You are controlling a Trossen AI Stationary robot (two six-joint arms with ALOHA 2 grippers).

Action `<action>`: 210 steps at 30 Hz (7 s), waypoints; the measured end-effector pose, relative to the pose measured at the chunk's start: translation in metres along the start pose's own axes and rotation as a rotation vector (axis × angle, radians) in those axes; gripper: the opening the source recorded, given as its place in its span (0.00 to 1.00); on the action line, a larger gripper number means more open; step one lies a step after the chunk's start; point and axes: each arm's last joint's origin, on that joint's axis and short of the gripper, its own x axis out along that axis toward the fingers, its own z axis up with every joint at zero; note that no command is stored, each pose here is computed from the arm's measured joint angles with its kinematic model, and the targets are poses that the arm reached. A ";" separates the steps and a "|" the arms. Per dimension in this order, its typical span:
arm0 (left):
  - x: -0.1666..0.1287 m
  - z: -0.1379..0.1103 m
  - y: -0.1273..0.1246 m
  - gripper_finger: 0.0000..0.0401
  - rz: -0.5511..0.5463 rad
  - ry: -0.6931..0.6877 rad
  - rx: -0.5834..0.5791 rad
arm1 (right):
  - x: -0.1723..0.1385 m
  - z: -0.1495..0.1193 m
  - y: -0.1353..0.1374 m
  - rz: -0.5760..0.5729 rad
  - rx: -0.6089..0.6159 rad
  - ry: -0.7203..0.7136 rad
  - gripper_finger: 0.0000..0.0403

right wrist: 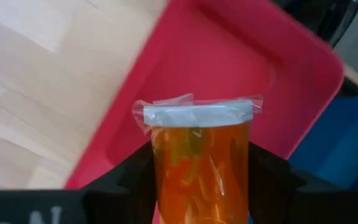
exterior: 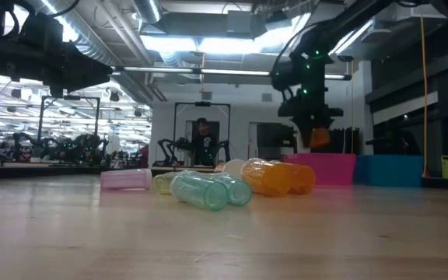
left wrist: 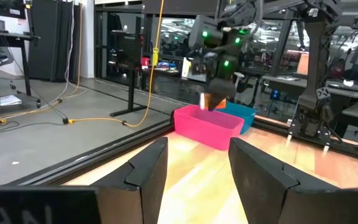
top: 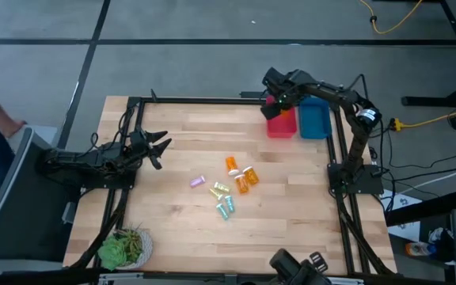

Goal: Pick and place medicine bottles into bin by pill shape (circle, oval)
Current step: Put the orange capsule bottle into the blue bin

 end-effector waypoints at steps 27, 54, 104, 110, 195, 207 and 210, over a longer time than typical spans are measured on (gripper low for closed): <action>0.000 0.000 0.000 0.41 0.001 0.000 0.000 | -0.023 -0.012 -0.032 0.019 -0.019 -0.041 0.47; 0.000 0.000 0.000 0.41 0.001 0.000 -0.007 | -0.019 -0.022 -0.081 -0.068 0.001 0.124 0.47; 0.000 0.000 0.000 0.41 0.001 0.000 -0.006 | 0.023 -0.034 -0.116 -0.145 0.267 0.118 0.68; 0.000 0.000 0.000 0.41 0.000 0.000 0.002 | 0.015 -0.032 -0.117 -0.147 0.314 0.126 0.71; 0.000 0.000 0.000 0.41 0.000 0.000 0.020 | 0.023 -0.186 0.205 0.264 -0.201 -0.093 0.71; 0.000 0.000 0.000 0.41 0.000 0.000 0.020 | 0.034 -0.185 0.205 0.225 -0.146 -0.059 0.70; 0.000 0.000 0.000 0.41 0.000 0.000 0.020 | 0.035 -0.185 0.204 0.225 -0.146 -0.060 0.66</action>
